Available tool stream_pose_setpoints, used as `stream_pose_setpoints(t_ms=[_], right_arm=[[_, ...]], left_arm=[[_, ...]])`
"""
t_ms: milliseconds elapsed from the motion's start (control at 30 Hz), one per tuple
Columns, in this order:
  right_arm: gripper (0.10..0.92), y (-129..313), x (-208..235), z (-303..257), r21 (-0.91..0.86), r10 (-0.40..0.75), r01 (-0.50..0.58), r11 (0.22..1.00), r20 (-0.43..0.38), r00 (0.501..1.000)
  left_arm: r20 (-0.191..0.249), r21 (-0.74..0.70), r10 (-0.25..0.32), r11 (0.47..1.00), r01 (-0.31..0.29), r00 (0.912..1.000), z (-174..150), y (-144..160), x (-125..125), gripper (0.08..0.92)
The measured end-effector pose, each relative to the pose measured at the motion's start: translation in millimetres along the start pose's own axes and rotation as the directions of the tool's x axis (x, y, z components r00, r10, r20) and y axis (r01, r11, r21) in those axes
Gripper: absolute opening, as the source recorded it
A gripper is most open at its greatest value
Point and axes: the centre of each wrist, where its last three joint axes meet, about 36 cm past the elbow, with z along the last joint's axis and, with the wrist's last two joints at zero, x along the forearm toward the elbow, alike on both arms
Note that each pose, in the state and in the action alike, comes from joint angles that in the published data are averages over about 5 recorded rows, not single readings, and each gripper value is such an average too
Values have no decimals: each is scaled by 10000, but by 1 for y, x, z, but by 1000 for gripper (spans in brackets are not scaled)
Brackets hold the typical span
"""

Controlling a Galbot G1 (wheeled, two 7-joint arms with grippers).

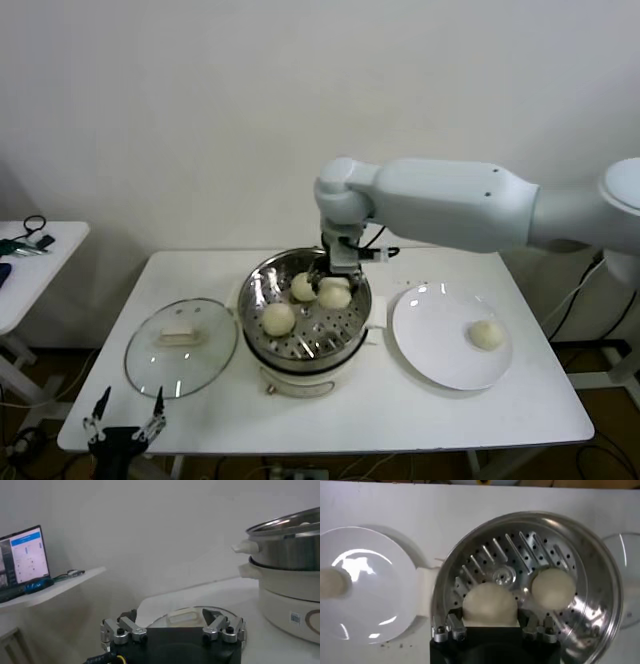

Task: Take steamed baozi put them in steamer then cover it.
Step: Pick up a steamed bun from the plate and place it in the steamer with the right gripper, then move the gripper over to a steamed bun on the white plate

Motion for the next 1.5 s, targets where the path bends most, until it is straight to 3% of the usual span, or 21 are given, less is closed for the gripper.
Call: stream_pose_setpoints(t_ms=[533,800,1033,1267,1500], right_arm=[[714,-32,-46,-27,1011,-258,191,9947,655,9975],[815,-36,-46,-28,1127,-286,219,9934,583,9979],[823,-33,-36,-22,1067,-210,168,9941,382,9990],[823,-15,-14,-3,255,79,-81,9996,82,9999],[823,34,13,22,-2216,828,-828,9716,-97,9965]], left_arm=[[-19,57,-30,10000,30,10000,4,5,-2,823],[10,75,-47,10000,47,10000,4,5,-4,823],[19,83,-49,10000,49,10000,3,4,-4,823],[80,86,-41,10000,41,10000,0,4,-5,823],[202,60,15,10000,-16,9998,-6,1,-8,823]])
